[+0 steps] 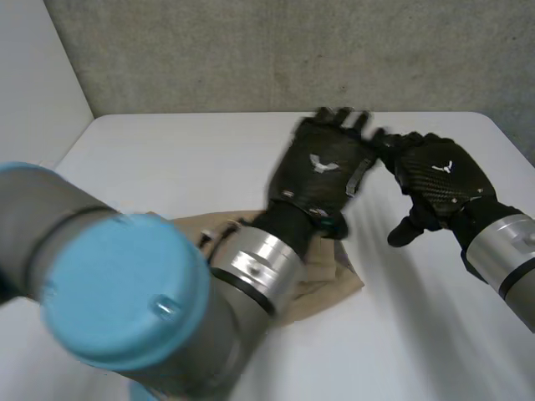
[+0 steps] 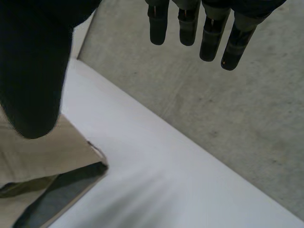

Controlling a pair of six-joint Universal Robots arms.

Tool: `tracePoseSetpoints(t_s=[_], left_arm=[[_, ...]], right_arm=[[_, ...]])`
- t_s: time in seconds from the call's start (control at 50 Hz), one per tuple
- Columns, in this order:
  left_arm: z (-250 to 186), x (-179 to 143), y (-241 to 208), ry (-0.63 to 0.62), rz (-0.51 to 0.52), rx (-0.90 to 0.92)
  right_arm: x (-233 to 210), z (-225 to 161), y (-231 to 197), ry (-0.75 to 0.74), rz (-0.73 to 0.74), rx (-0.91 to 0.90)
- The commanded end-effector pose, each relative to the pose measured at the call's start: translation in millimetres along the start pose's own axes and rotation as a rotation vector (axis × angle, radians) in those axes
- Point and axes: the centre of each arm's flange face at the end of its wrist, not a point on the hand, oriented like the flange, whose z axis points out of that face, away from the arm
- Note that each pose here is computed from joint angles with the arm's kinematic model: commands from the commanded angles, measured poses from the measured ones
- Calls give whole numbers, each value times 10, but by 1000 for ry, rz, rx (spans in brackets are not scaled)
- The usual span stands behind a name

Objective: Fold the shorts.

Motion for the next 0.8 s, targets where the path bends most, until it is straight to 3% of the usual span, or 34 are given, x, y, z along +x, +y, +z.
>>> tracePoseSetpoints(t_s=[0.02,0.06,0.08,0.22,0.46,0.8], left_arm=[[-272,-681,116,-154,22,-148],[-314,-754,130,-174,24,-167],[-472,-972,225,-241,26,-247],[-749,-1287,540,-354,-2,-429],[-792,-1551,686,-457,-90,-462],[-978,-2072,973,-626,-106,-553]], right_arm=[[-123,-66,15,-108,-15,-40],[-148,-76,32,-127,-37,-46],[-153,-73,53,-132,-64,-52],[-232,8,244,-167,-103,-110],[-342,24,267,-167,-113,-128],[-694,189,380,-230,-112,-171]])
